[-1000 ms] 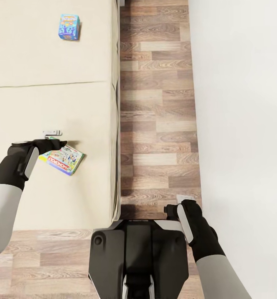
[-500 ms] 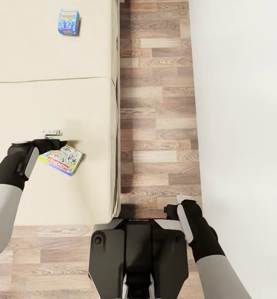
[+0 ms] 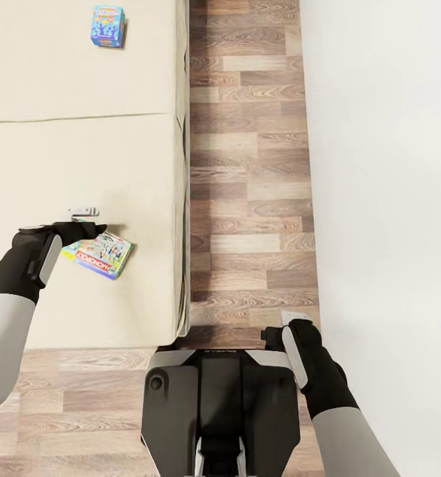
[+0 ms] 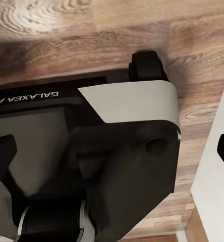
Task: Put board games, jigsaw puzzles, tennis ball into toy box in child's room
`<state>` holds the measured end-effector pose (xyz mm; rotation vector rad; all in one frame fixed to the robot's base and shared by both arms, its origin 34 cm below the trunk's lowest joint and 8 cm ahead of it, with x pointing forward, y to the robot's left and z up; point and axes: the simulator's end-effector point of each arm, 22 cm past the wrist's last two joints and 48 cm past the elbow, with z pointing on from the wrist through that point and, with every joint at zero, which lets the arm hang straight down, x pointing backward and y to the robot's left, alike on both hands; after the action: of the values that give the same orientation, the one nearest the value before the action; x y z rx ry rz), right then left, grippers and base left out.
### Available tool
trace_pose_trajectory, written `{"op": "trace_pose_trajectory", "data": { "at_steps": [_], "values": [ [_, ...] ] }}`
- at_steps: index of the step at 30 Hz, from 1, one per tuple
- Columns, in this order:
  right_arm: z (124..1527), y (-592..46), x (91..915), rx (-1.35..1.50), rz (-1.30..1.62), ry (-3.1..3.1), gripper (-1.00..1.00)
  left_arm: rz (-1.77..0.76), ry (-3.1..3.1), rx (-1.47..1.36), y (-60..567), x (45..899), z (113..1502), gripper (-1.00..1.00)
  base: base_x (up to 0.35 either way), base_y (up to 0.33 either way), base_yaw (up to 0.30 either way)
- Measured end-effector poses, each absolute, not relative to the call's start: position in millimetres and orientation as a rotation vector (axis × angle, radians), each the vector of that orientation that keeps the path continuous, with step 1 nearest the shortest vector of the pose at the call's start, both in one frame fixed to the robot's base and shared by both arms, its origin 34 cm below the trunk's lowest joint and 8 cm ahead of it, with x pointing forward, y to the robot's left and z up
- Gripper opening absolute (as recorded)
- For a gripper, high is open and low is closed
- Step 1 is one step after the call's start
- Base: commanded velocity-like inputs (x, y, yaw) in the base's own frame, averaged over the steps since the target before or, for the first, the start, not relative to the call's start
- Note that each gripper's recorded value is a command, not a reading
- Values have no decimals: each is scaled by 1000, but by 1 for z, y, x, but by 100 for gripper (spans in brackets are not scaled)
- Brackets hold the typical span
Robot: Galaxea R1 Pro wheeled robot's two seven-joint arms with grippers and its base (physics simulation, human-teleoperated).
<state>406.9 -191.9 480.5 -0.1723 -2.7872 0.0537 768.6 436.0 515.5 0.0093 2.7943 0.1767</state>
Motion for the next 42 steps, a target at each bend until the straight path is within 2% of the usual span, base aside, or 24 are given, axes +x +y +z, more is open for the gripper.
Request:
{"op": "trace_pose_trajectory", "data": {
  "at_steps": [22,42],
  "values": [
    [481,-192,406,-173,54,-2785,100,186,2795,16,438,769,516,100,-142,21,0],
    [479,-192,408,-179,57,-2800,100,212,2779,25,449,770,519,100,-86,15,0]
  ]
}}
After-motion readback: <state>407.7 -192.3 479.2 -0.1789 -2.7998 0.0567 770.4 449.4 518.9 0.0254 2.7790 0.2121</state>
